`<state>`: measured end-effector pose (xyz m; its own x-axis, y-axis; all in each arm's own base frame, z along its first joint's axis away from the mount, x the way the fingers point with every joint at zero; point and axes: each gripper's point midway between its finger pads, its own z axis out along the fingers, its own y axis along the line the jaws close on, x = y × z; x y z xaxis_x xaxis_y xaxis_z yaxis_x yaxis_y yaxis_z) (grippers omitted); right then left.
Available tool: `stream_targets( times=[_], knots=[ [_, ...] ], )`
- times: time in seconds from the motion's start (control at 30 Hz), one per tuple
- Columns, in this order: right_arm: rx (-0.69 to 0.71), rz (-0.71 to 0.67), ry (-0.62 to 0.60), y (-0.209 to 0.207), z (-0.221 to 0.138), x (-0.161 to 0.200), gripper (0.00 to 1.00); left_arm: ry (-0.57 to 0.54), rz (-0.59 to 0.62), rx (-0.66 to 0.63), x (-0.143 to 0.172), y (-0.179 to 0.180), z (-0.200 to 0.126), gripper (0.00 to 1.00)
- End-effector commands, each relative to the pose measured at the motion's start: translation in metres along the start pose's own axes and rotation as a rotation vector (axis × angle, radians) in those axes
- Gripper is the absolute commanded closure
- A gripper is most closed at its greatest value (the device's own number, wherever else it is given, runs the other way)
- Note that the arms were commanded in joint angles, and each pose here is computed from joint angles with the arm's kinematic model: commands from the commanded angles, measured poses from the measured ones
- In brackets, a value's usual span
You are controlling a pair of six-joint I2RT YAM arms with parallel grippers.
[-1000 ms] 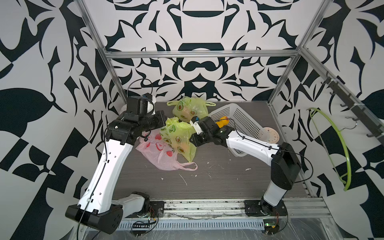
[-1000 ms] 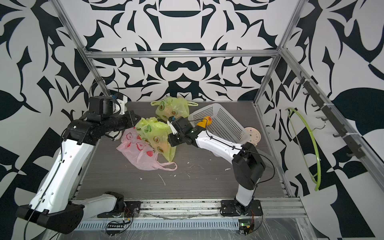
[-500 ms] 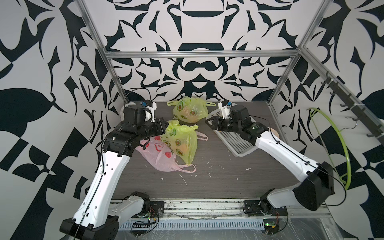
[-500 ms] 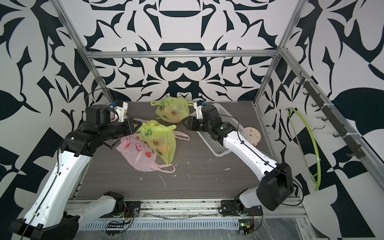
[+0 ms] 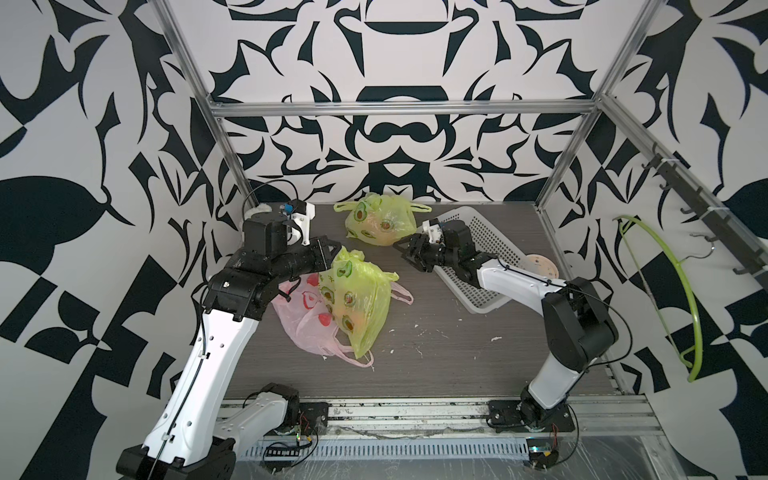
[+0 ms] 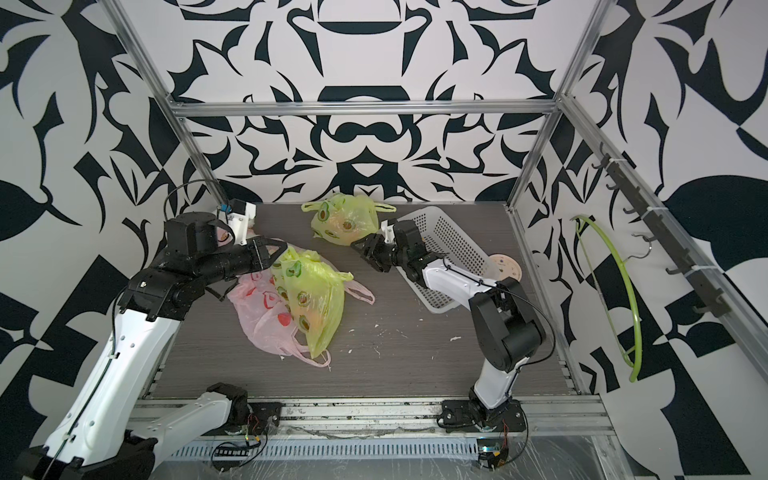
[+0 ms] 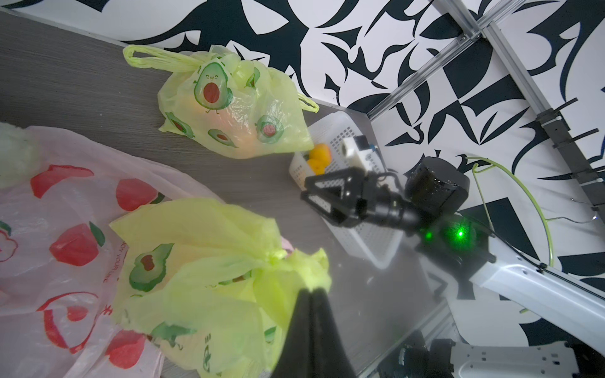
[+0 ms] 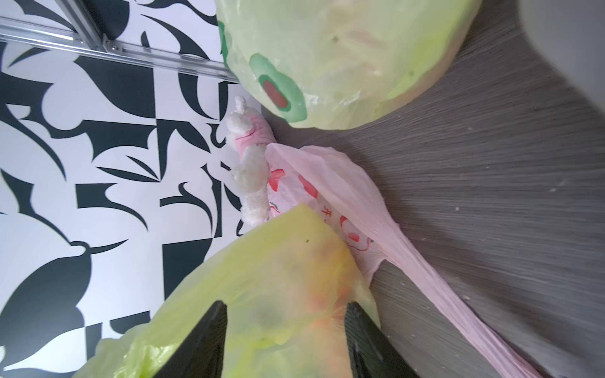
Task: Place the peach into a plastic bag & tie a knot
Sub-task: Tie the plastic bag at the center of the board.
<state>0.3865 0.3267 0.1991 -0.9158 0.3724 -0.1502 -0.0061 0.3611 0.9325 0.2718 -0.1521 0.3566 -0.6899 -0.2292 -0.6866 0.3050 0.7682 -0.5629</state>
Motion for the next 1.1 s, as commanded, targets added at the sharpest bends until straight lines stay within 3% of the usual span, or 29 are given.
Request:
stream_targets(
  times=[0.0, 0.2, 0.47, 0.83, 1.07],
  knots=[
    [-0.147, -0.016, 0.01, 0.044, -0.002, 0.007, 0.41, -0.013, 0.004, 0.026, -0.002, -0.004, 0.0, 1.0],
    [-0.094, 0.02, -0.004, 0.027, -0.016, 0.027, 0.45, -0.011, 0.005, 0.021, -0.002, -0.003, 0.002, 1.0],
    [-0.075, 0.037, -0.035, 0.024, -0.045, 0.055, 0.42, -0.008, 0.003, 0.015, 0.0, 0.0, 0.002, 1.0],
    [-0.1, 0.051, -0.015, 0.036, -0.03, 0.067, 0.42, -0.006, -0.006, 0.025, 0.003, -0.001, 0.002, 1.0],
    [-0.105, 0.058, -0.043, 0.038, -0.032, 0.066, 0.53, -0.002, -0.006, 0.032, 0.004, -0.002, 0.001, 1.0]
  ],
)
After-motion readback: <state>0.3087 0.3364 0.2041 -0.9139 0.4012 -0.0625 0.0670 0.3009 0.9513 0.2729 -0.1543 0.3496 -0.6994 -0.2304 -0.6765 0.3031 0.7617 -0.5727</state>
